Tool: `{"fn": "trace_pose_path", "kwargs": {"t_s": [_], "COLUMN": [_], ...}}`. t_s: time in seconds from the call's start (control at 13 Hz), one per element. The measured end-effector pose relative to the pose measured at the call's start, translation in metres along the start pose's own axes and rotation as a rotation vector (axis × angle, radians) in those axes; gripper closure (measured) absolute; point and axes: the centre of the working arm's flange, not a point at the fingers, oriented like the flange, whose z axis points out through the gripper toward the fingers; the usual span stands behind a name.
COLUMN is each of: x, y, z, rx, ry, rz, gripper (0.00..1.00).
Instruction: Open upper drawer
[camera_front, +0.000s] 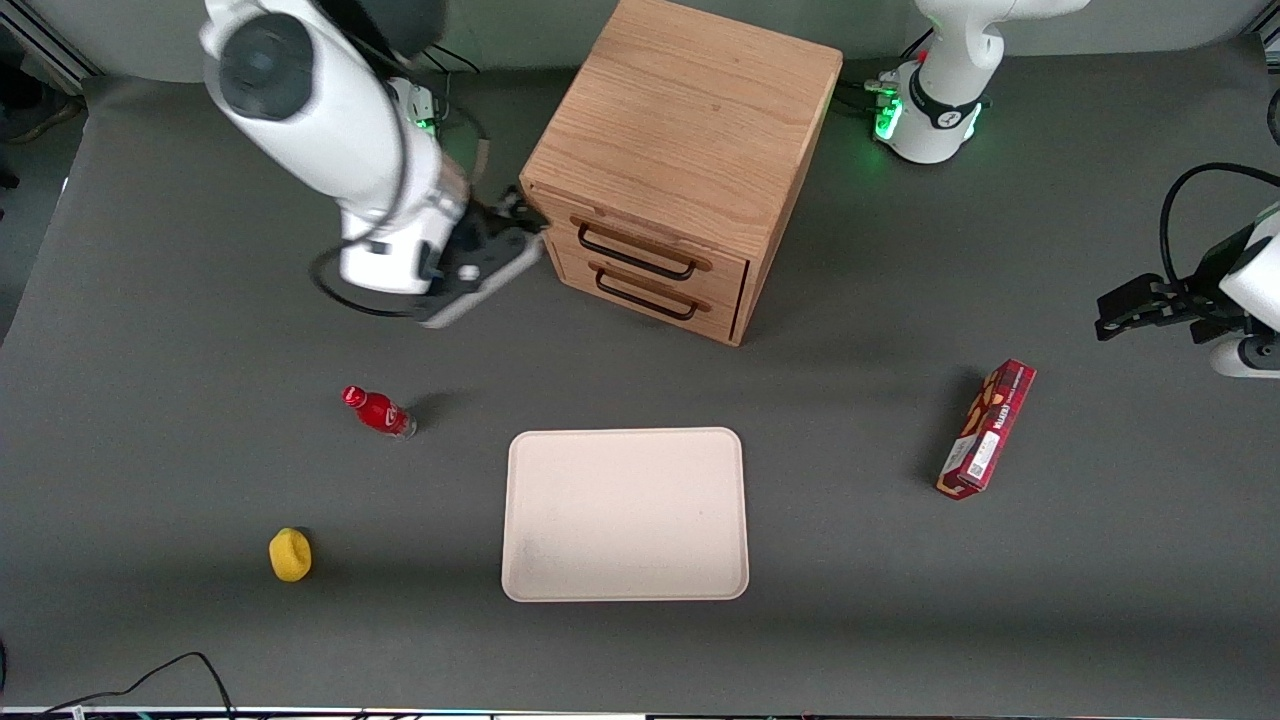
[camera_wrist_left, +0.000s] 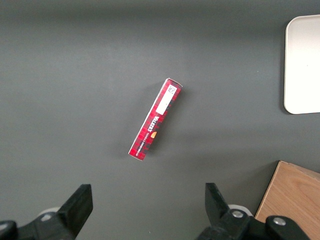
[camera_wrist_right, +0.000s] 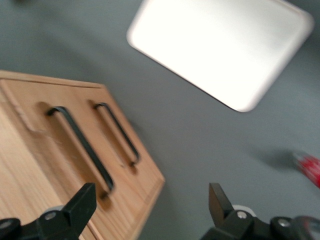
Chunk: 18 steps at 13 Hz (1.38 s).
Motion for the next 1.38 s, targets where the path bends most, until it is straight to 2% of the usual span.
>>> {"fn": "trace_pose_path", "kwargs": {"t_s": [0.15,0.31,0.46,0.62,1.0,1.38], "x": [0.019,0.030,0.036,0.036,0.031,0.034], "y": [-0.004,0.011,0.015,0.001,-0.027,-0.034], "z": [0.036,0.059,0.069,0.077,0.110,0.136], "rx": [0.060,0.094,0.113,0.121,0.141,0.165], "ry": [0.000,0.005,0.011,-0.001,-0.058,-0.075], "rz": [-0.171,-0.344,-0.441,-0.472,-0.513,-0.521], "gripper": [0.00,0.00,0.00,0.00,0.00,0.00]}}
